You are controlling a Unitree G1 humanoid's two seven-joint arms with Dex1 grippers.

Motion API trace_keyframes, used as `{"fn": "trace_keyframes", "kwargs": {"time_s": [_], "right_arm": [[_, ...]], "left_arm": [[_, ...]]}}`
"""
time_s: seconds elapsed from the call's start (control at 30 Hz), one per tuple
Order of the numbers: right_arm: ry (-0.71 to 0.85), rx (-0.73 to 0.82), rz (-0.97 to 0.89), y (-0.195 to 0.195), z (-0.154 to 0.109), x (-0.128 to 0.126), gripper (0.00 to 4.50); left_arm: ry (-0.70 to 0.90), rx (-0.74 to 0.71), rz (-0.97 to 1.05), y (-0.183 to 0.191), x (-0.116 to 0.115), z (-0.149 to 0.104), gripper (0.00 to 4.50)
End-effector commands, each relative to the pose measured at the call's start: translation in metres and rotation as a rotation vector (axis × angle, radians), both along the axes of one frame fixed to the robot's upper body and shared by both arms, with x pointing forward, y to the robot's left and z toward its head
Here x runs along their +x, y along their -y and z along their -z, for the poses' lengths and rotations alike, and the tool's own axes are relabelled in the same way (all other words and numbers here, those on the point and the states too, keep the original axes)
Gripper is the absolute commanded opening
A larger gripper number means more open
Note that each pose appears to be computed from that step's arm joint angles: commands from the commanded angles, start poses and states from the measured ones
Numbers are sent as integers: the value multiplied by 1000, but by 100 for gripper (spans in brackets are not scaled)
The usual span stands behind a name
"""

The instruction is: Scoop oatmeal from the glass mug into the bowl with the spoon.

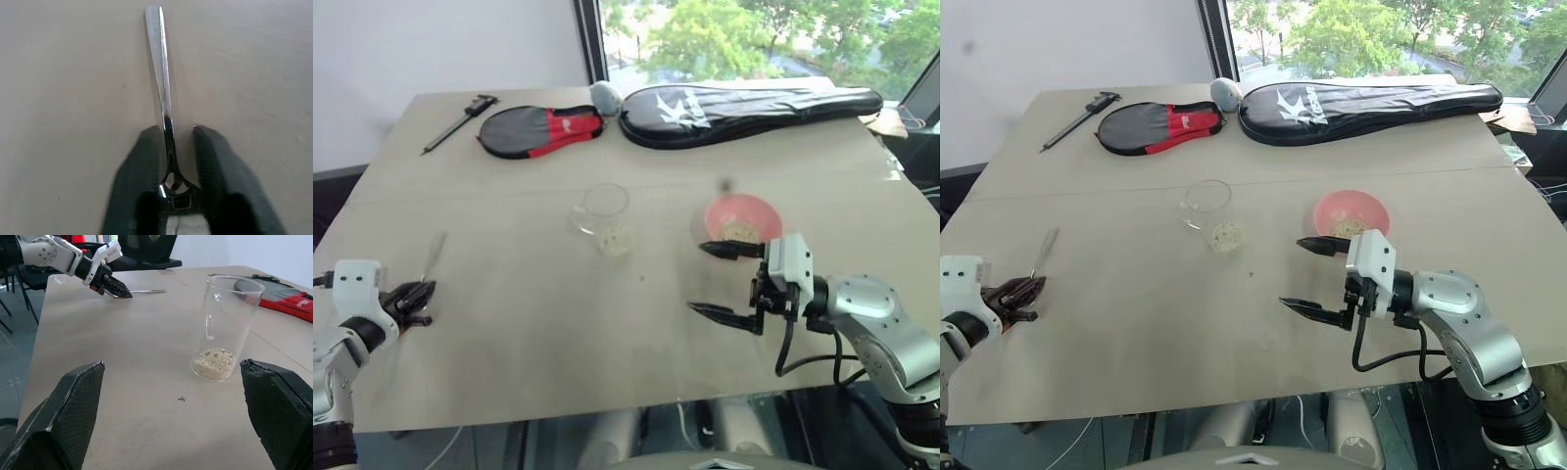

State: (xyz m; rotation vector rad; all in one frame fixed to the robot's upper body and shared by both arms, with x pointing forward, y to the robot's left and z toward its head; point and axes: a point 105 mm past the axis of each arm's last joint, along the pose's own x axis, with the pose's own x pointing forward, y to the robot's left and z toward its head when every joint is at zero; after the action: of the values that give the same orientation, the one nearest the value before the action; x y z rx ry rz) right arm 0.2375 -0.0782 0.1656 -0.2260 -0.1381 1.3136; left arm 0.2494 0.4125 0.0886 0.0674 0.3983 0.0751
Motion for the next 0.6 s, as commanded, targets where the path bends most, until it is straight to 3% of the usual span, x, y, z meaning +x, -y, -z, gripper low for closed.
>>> {"fn": "trace_keyframes", "kwargs": {"time_s": [0.03, 0.23, 0.37, 0.6], "right_arm": [[44, 12, -4, 0, -7, -1, 450], [34, 28, -1, 0, -7, 1, 450], [9, 97, 32, 1, -18, 9, 450], [0, 187, 51, 2, -44, 20, 450]], "left_arm": [[-50, -3, -29, -6, -10, 10, 4], [72, 85, -42, -9, -11, -5, 4], [268, 94, 40, 10, -7, -35, 4], [469, 154, 138, 52, -4, -77, 4]]}}
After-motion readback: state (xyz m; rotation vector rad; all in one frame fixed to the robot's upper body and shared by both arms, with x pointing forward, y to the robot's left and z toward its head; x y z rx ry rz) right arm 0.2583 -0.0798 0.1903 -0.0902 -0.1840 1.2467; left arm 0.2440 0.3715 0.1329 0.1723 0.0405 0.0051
